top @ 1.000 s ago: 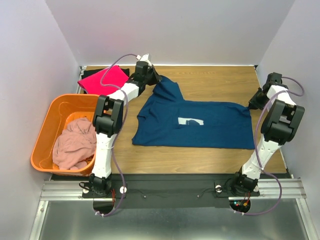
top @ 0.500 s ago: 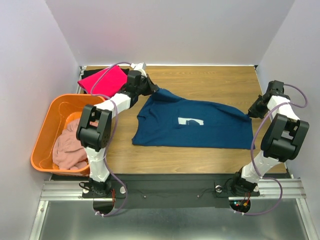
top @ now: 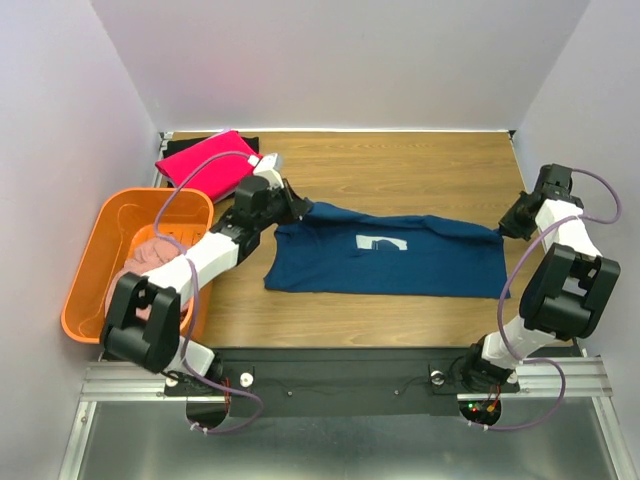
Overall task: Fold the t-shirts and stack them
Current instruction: Fold the tshirt
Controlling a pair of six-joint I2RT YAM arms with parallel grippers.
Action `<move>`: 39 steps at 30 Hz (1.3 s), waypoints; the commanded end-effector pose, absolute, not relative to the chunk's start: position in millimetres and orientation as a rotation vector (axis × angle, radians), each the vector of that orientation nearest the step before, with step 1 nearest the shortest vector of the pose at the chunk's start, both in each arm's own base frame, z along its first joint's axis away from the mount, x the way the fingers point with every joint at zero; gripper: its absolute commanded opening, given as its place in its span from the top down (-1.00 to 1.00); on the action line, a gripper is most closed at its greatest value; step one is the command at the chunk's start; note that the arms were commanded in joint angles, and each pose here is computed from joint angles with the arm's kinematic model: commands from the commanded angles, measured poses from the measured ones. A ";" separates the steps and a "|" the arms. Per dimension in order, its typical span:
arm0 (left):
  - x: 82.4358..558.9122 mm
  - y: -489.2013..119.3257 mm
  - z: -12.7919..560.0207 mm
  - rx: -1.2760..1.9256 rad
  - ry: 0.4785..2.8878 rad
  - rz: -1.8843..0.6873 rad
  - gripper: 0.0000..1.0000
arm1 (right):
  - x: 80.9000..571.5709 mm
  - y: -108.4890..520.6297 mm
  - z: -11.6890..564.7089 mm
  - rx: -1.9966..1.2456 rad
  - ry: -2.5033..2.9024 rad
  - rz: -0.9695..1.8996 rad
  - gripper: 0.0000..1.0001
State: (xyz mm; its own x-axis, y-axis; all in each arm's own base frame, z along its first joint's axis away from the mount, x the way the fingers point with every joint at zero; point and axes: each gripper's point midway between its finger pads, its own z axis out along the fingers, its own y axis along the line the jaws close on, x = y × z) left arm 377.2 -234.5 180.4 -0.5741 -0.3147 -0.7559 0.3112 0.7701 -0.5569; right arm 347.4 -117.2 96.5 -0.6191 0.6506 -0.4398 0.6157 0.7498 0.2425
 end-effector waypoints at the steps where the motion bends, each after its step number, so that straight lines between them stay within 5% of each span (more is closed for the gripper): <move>1: 355.8 -224.9 182.5 -0.003 1.990 -0.806 1.00 | 348.7 -125.4 108.2 0.920 2.385 0.036 0.99; 14: 306.0 -220.6 141.1 0.061 2.110 -0.730 1.00 | 327.1 -124.1 99.4 0.927 2.392 -0.018 0.99; 20: 295.9 -179.6 126.6 -0.166 2.179 -0.543 0.98 | 307.4 -138.8 92.4 0.992 2.382 -0.173 0.97; 21: 294.9 -176.0 127.4 -0.202 2.177 -0.535 0.66 | 306.6 -140.5 92.4 0.997 2.379 -0.186 0.95; 24: 291.7 -174.5 130.3 -0.214 2.176 -0.541 0.12 | 307.1 -148.8 92.2 1.017 2.373 -0.237 0.87; 27: 286.7 -178.2 130.1 -0.199 2.212 -0.560 -0.20 | 307.7 -156.4 89.1 1.040 2.374 -0.287 0.84; 29: 286.6 -178.2 133.4 -0.209 2.213 -0.562 -0.39 | 307.5 -157.1 88.6 1.051 2.371 -0.293 0.65; 31: 291.3 -177.5 141.1 -0.218 2.191 -0.555 -0.78 | 305.8 -156.8 90.9 1.065 2.357 -0.294 0.26; 33: 306.0 -180.5 152.6 -0.221 2.158 -0.540 -0.90 | 305.4 -156.8 104.9 1.071 2.303 -0.289 0.02; 39: 378.6 -228.1 153.4 -0.080 2.200 -0.533 -0.97 | 314.6 -156.9 156.0 1.040 2.148 -0.250 -0.09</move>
State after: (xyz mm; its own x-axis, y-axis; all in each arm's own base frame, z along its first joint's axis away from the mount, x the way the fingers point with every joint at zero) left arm 324.3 -194.9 141.7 -0.6582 -0.3075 -0.6872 0.0283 0.9020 -0.4307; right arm 297.4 -148.1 108.8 -0.5215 0.6300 -0.5754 0.7416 0.6682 0.0595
